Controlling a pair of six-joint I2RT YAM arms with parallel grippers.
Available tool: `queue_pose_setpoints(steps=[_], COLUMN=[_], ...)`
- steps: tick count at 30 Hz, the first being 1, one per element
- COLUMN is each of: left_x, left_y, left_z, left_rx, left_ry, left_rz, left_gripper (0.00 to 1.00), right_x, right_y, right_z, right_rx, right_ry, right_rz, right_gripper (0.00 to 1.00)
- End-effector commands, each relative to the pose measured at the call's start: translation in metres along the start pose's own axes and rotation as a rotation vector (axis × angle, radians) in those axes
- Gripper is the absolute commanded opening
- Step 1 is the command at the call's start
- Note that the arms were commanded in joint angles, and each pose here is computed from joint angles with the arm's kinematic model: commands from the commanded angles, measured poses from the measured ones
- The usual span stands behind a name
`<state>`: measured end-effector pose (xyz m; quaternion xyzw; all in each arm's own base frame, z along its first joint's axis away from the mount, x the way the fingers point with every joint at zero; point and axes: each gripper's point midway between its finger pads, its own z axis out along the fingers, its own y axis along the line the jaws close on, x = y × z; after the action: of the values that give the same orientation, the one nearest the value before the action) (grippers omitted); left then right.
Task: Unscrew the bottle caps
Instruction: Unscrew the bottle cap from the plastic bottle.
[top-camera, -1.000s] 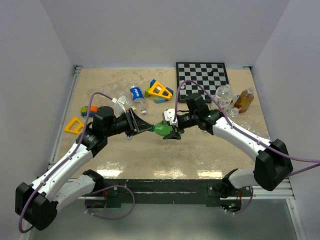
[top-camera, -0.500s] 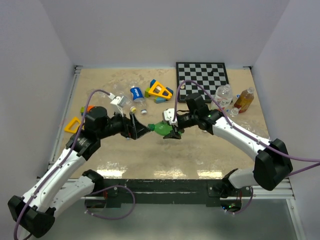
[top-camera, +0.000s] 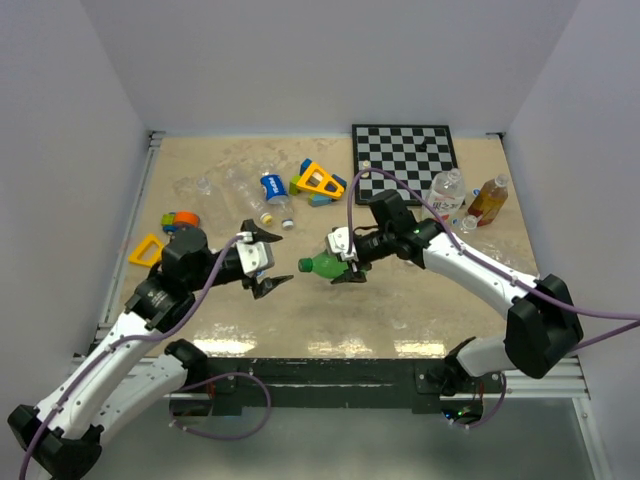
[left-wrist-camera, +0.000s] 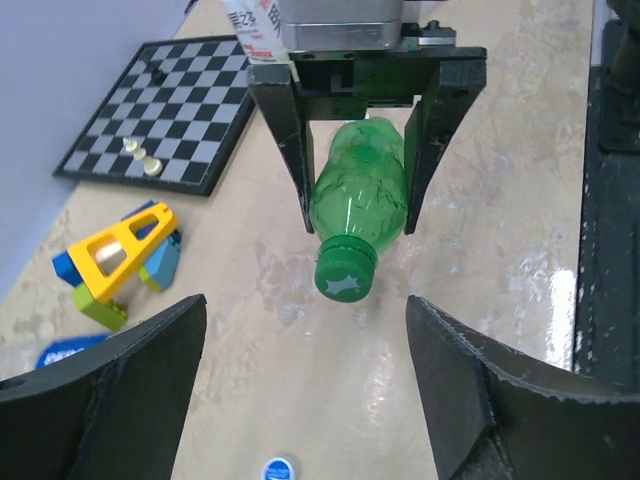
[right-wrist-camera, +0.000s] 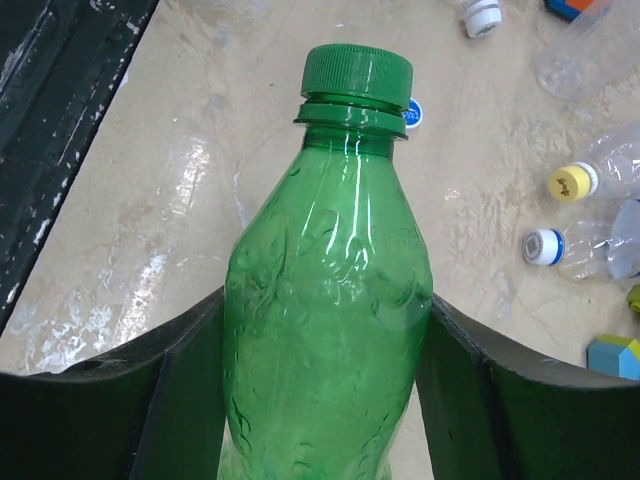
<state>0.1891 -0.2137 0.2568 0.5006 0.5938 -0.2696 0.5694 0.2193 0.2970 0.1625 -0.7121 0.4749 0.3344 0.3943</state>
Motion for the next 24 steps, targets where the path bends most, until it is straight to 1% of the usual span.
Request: queue_pose_setpoints(steps=[1, 3, 5, 10, 13, 16, 24], left_x=[-0.021, -0.018, -0.016, -0.011, -0.008, -0.004, 0.006], left_y=[-0.002, -0.008, -0.011, -0.015, -0.015, -0.018, -0.023], left_z=[0.017, 0.024, 0.028, 0.035, 0.040, 0.045, 0.044], left_rx=[0.110, 0.166, 0.197, 0.223, 0.231, 0.252, 0.259], left_ry=[-0.103, -0.102, -0.104, -0.115, -0.105, -0.091, -0.054], left_rz=[0.186, 0.161, 0.143, 0.115, 0.092, 0.071, 0.069], left_gripper=[0.81, 0.75, 0.72, 0.69, 0.61, 0.56, 0.56], right_x=[-0.006, -0.006, -0.005, -0.006, -0.005, -0.005, -0.006], right_y=[0.004, 0.005, 0.005, 0.006, 0.006, 0.006, 0.006], right_z=[-0.001, -0.001, 0.000, 0.000, 0.000, 0.000, 0.000], right_rx=[-0.031, -0.036, -0.038, -0.041, -0.046, -0.048, -0.048], right_ry=[-0.029, -0.031, -0.030, -0.032, -0.031, -0.031, -0.031], right_rz=[-0.049, -0.047, -0.046, -0.047, -0.044, -0.044, -0.044], right_gripper=[0.00, 0.00, 0.00, 0.00, 0.00, 0.00, 0.00])
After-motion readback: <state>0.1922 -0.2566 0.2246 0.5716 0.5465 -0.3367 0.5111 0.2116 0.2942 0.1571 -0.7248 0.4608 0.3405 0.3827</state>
